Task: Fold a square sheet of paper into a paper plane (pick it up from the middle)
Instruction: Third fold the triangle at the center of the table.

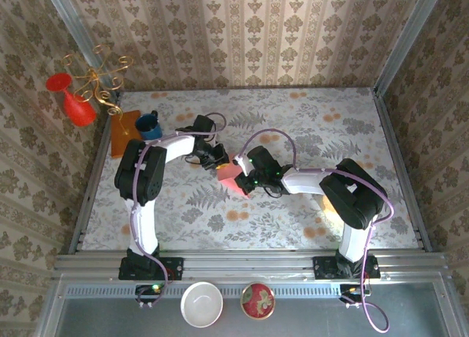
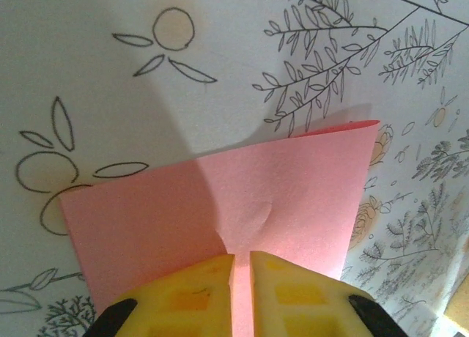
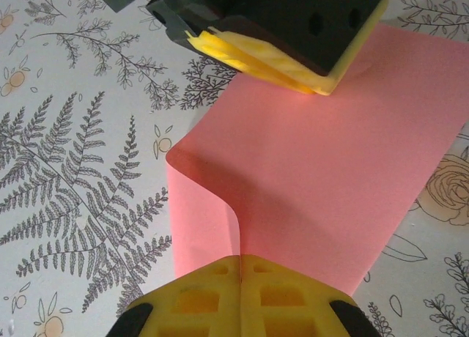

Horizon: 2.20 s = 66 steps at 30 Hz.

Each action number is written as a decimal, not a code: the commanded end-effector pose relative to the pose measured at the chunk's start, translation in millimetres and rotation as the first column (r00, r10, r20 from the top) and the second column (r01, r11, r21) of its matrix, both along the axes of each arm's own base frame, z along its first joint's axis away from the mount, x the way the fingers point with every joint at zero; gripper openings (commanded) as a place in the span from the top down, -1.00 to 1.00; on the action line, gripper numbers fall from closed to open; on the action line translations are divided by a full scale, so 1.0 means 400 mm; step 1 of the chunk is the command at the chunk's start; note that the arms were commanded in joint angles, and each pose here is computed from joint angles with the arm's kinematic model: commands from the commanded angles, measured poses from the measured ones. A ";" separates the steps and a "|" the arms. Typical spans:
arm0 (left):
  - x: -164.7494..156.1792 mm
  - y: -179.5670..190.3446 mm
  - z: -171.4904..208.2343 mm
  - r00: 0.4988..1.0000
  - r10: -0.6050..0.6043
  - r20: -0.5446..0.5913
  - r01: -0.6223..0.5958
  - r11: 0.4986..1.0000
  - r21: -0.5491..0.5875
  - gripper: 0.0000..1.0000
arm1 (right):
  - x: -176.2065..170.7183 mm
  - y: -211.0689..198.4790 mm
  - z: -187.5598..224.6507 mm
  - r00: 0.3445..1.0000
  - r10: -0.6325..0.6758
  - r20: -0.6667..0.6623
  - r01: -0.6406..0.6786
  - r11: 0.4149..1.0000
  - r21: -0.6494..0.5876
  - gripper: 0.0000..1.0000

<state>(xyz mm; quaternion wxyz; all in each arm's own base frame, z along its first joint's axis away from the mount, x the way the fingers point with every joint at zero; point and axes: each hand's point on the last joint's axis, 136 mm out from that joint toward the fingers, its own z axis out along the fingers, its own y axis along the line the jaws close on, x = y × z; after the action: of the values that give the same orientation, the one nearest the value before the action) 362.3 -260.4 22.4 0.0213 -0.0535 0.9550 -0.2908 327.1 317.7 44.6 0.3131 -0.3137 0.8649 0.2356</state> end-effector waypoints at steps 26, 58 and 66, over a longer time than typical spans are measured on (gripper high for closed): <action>-0.051 0.026 -0.079 0.995 -0.037 -0.091 0.044 0.996 0.080 0.77 | 0.026 -0.031 -0.058 0.996 -0.081 -0.033 0.079 0.994 -0.078 1.00; -0.057 0.034 -0.097 0.994 -0.037 -0.107 0.047 0.994 0.100 0.78 | 0.037 -0.043 -0.032 0.995 -0.100 -0.025 0.098 0.992 -0.073 1.00; -0.058 0.034 -0.099 0.993 -0.039 -0.109 0.050 0.994 0.101 0.79 | 0.035 -0.047 -0.057 0.994 -0.103 -0.043 0.099 0.991 -0.089 1.00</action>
<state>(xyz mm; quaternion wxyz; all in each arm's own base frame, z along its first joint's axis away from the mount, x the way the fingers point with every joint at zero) 361.6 -261.1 19.1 0.0164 -0.0424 0.9570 -0.2865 337.4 304.0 21.6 0.2931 -0.2867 0.8901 0.1991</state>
